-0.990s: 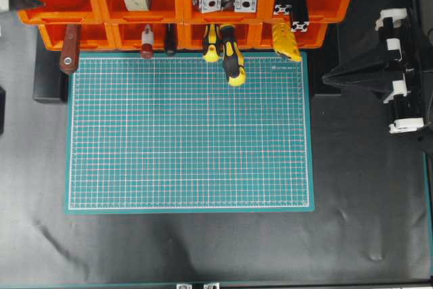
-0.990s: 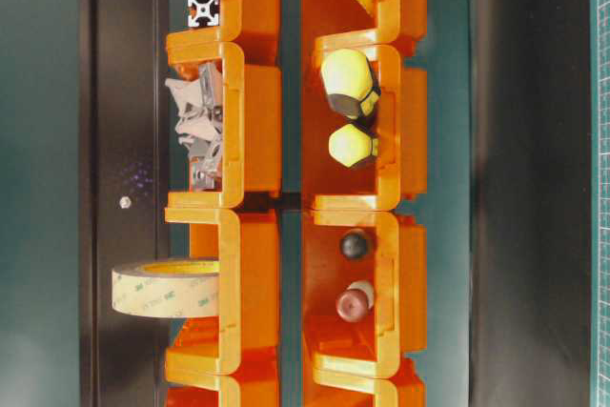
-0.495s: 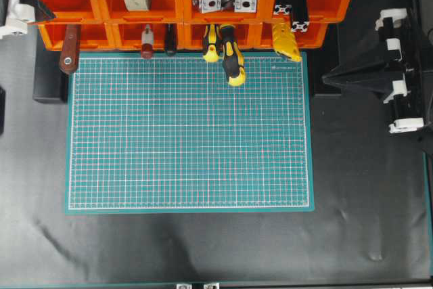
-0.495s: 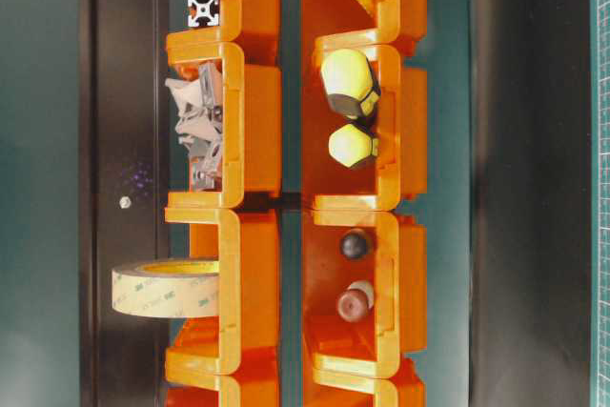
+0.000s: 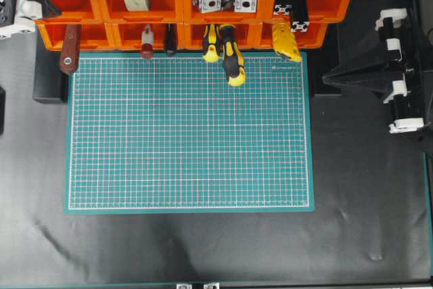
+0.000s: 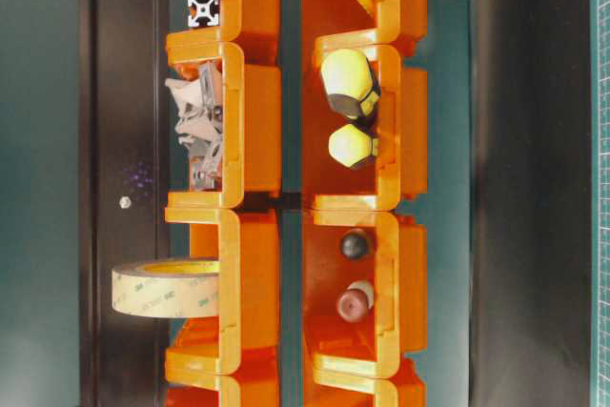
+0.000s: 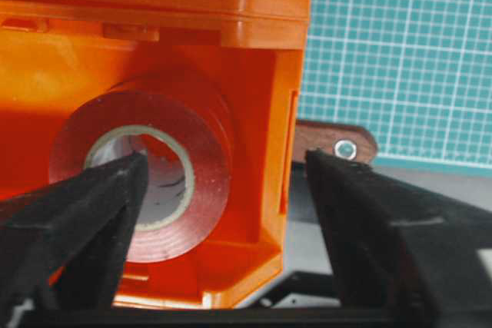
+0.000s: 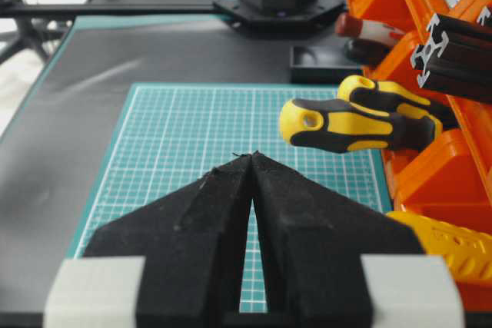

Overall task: Pick vinyl tape from container rack with left arm.
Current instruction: 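Close the left gripper on the red vinyl tape roll's rim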

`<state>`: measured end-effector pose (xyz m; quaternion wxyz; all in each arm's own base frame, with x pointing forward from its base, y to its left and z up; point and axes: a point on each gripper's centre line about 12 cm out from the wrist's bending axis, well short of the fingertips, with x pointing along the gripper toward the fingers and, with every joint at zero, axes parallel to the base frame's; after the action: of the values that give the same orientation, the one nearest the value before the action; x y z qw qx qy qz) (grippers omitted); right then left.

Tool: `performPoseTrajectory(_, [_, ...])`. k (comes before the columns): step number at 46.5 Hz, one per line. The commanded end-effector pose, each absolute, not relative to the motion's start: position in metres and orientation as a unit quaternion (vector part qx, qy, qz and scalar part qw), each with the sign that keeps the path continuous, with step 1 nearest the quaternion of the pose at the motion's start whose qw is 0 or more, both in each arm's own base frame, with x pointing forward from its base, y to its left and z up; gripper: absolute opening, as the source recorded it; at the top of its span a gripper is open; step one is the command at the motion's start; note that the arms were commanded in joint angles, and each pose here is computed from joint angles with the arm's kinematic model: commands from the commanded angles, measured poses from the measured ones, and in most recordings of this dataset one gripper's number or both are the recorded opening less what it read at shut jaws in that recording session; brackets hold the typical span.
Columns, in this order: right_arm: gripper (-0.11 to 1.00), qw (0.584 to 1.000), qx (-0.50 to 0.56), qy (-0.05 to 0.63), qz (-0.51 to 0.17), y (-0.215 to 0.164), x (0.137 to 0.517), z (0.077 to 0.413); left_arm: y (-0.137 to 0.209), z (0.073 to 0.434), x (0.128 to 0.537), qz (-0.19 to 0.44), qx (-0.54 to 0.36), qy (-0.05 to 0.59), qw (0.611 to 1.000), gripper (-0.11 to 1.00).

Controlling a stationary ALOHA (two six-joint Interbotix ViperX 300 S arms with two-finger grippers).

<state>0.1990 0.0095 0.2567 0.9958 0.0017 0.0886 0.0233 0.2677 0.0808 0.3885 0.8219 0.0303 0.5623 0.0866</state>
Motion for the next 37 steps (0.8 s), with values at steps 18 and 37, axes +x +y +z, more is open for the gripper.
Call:
performPoseTrajectory(18, [0.0, 0.997, 0.002, 0.078, 0.025, 0.01, 0.202, 0.265, 0.086, 0.396, 0.263, 0.096, 0.03, 0.554, 0.827, 0.2])
performPoseTrajectory(37, [0.0, 0.997, 0.0, 0.074, 0.025, 0.01, 0.201, 0.267, 0.081, 0.459, 0.251, 0.104, 0.028, 0.528, 0.842, 0.19])
